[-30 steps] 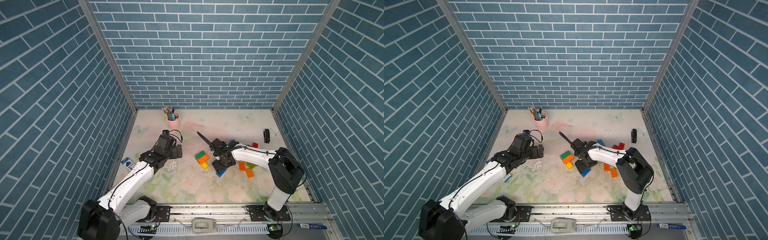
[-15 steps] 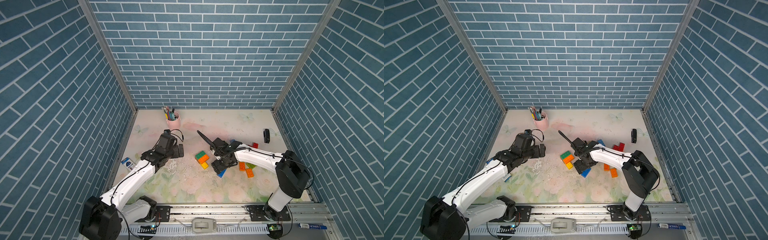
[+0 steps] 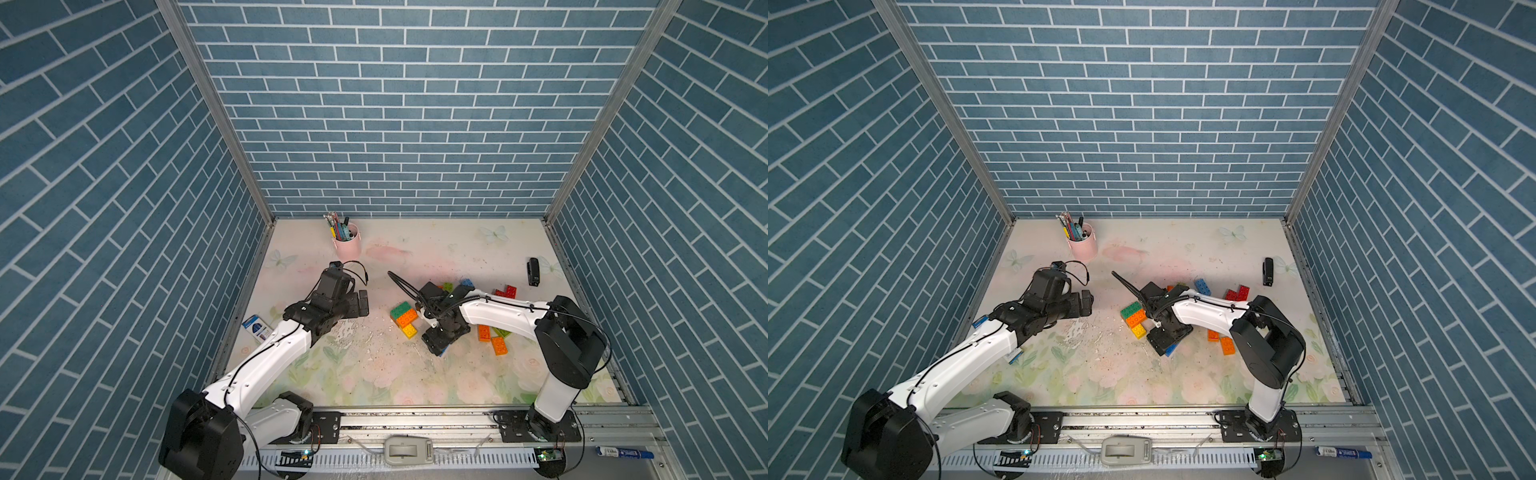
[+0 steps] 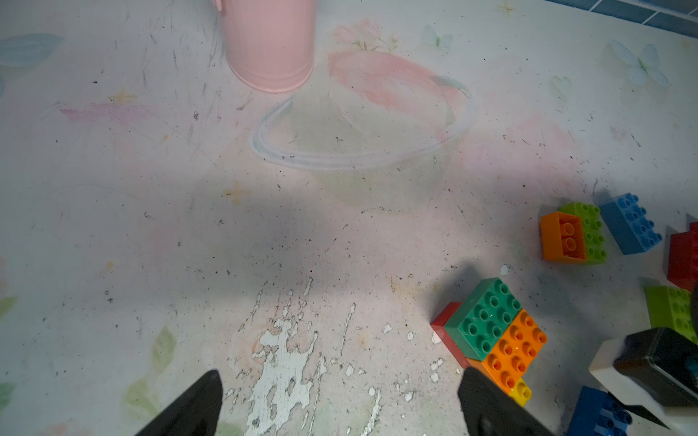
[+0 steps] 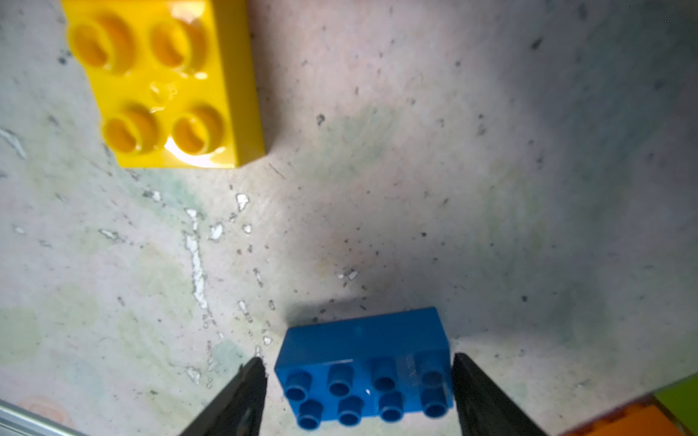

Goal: Assemble a rectangle with lego
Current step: Pick up the lego brick from the center of the board.

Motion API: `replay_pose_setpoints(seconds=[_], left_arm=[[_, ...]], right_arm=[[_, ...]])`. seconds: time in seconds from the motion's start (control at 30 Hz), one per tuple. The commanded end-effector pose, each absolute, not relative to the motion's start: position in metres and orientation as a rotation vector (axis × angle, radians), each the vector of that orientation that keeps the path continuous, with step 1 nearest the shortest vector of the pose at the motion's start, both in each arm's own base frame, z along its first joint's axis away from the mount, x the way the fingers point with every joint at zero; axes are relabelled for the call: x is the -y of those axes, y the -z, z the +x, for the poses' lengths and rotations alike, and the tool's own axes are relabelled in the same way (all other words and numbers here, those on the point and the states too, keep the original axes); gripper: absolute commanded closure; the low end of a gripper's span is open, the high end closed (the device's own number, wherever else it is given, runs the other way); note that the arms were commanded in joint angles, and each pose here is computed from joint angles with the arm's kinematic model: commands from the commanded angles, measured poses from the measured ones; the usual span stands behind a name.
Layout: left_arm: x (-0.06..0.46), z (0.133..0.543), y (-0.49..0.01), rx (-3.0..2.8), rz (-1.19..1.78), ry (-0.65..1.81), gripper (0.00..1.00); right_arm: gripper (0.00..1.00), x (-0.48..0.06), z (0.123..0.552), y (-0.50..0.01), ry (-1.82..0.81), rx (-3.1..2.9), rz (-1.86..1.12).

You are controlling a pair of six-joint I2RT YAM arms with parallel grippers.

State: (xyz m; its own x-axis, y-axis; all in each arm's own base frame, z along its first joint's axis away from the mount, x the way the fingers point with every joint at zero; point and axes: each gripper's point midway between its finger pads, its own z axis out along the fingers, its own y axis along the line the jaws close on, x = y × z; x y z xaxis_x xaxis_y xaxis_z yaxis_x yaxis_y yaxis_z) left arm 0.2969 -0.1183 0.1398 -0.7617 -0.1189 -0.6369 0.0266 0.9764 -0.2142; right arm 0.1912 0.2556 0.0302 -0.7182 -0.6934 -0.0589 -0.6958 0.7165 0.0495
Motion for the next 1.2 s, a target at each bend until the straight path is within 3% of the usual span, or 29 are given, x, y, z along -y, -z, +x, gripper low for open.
replay_pose_setpoints(seconds=[0.0, 0.37, 0.77, 1.17], left_arm=[[0.117, 0.296, -0.138, -2.421, -0.071, 0.278, 0.01], [0.115, 0.294, -0.138, -2.42, -0.07, 0.271, 0.01], [0.113, 0.294, -0.138, -2.42, -0.067, 0.256, 0.01], [0.109, 0.294, -0.138, -2.419, -0.055, 0.229, 0.01]], right_arm=[[0.29, -0.252, 0.187, -0.029, -0.067, -2.889, -1.214], [0.33, -0.253, 0.188, -0.026, -0.049, -2.896, -1.193], [0.3, -0.255, 0.194, -0.024, -0.024, -2.888, -1.179], [0.41, -0.259, 0.2, -0.051, -0.026, -2.841, -1.17]])
